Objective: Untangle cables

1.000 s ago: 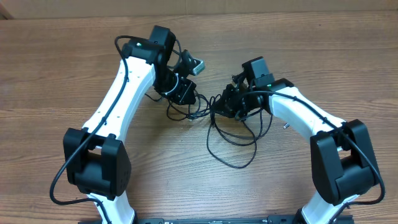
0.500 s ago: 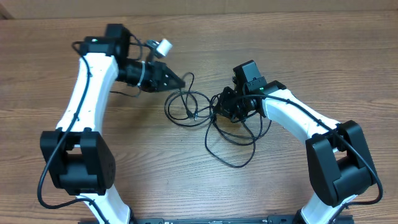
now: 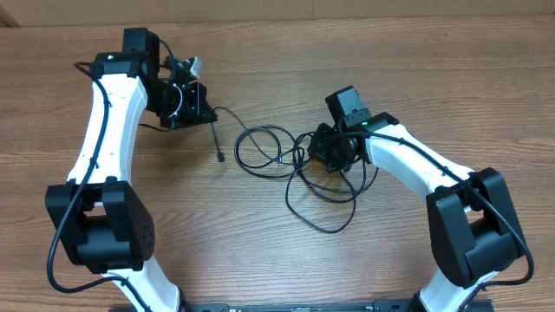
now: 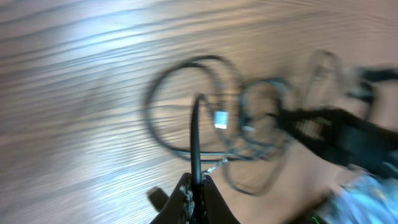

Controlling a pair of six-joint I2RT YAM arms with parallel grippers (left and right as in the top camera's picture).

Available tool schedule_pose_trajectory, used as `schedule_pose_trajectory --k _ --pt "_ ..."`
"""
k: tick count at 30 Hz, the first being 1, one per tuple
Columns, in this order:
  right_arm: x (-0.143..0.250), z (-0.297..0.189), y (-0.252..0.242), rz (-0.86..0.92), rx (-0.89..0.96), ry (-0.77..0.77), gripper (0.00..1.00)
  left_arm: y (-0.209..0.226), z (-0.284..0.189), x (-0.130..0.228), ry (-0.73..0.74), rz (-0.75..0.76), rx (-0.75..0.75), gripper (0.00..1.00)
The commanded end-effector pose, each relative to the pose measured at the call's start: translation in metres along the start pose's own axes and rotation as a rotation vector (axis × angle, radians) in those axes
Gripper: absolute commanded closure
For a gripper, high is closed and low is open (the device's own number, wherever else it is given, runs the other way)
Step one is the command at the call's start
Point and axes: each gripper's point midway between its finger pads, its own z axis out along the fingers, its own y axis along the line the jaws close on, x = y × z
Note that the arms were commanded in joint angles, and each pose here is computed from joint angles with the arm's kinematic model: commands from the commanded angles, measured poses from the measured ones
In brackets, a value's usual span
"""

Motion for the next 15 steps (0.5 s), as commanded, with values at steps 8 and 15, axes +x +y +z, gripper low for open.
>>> schedule_pose_trajectory --k 8,15 --pt "0.004 0.002 0.02 -0.064 -0.022 -0.046 0.96 0.051 0.0 -0.002 -0.047 -0.169 -0.265 0.96" --pt "0.02 0.009 0.05 -0.149 -0.087 -0.057 0.83 0.061 0.018 0.01 -0.023 -0.217 -0.268 0.96"
